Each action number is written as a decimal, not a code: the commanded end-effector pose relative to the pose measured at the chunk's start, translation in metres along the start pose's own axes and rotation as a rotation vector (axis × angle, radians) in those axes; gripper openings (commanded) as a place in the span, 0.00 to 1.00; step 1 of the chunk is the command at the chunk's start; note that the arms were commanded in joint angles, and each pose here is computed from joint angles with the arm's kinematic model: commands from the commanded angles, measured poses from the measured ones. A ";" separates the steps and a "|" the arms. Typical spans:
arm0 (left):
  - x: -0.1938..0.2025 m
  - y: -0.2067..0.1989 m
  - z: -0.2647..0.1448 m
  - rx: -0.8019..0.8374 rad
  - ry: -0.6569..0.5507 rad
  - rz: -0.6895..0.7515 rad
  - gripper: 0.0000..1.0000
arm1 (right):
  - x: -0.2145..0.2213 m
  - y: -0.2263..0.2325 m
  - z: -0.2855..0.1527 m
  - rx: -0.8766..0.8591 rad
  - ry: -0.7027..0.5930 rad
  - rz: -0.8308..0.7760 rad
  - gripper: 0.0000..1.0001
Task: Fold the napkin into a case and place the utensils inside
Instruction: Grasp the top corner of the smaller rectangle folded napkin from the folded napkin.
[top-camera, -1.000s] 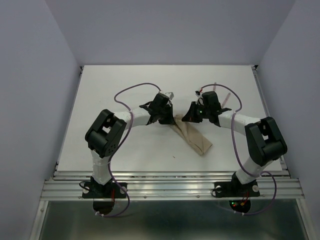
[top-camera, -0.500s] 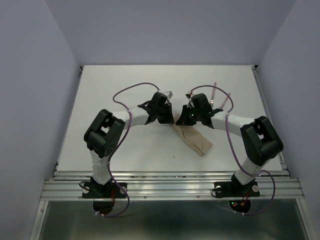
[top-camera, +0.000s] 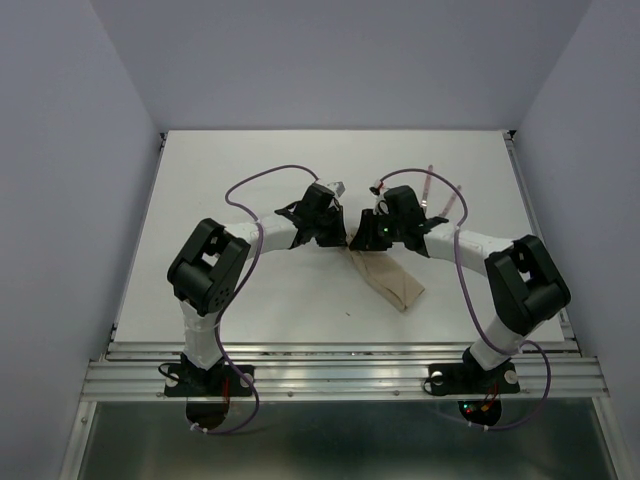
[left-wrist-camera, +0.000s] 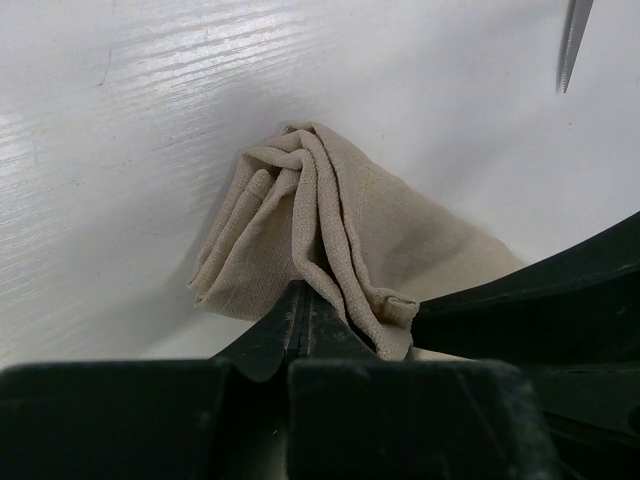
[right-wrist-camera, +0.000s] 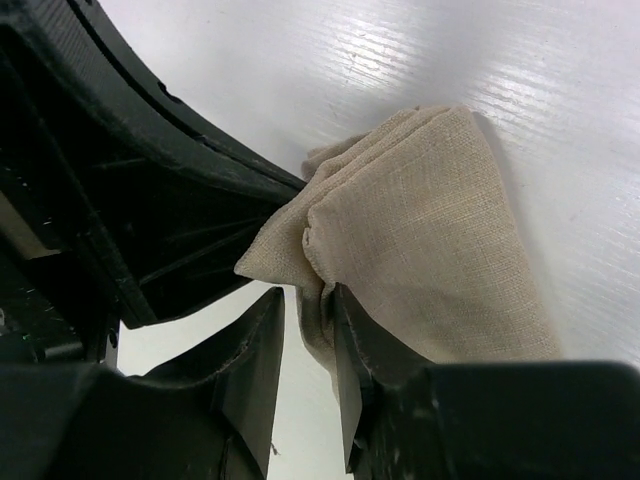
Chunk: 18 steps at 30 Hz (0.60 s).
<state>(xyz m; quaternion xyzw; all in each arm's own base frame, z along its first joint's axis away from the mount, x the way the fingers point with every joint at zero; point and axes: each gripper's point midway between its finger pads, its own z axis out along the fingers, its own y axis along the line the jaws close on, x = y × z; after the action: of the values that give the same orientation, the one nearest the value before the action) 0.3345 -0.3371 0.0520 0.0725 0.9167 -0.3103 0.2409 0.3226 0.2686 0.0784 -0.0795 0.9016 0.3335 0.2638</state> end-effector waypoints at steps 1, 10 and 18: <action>-0.012 -0.011 -0.009 0.042 -0.046 0.020 0.00 | -0.031 0.031 -0.015 -0.084 -0.089 -0.073 0.32; -0.010 -0.010 -0.009 0.042 -0.042 0.024 0.00 | -0.042 0.028 -0.015 -0.050 -0.126 -0.067 0.40; -0.011 -0.010 -0.010 0.044 -0.045 0.024 0.00 | -0.044 0.026 -0.004 -0.050 -0.109 -0.055 0.36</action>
<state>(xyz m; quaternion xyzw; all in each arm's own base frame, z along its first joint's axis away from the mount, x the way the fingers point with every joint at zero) 0.3326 -0.3361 0.0485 0.0734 0.9166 -0.3115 0.2399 0.3359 0.2746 0.1025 -0.0873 0.8882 0.3420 0.2941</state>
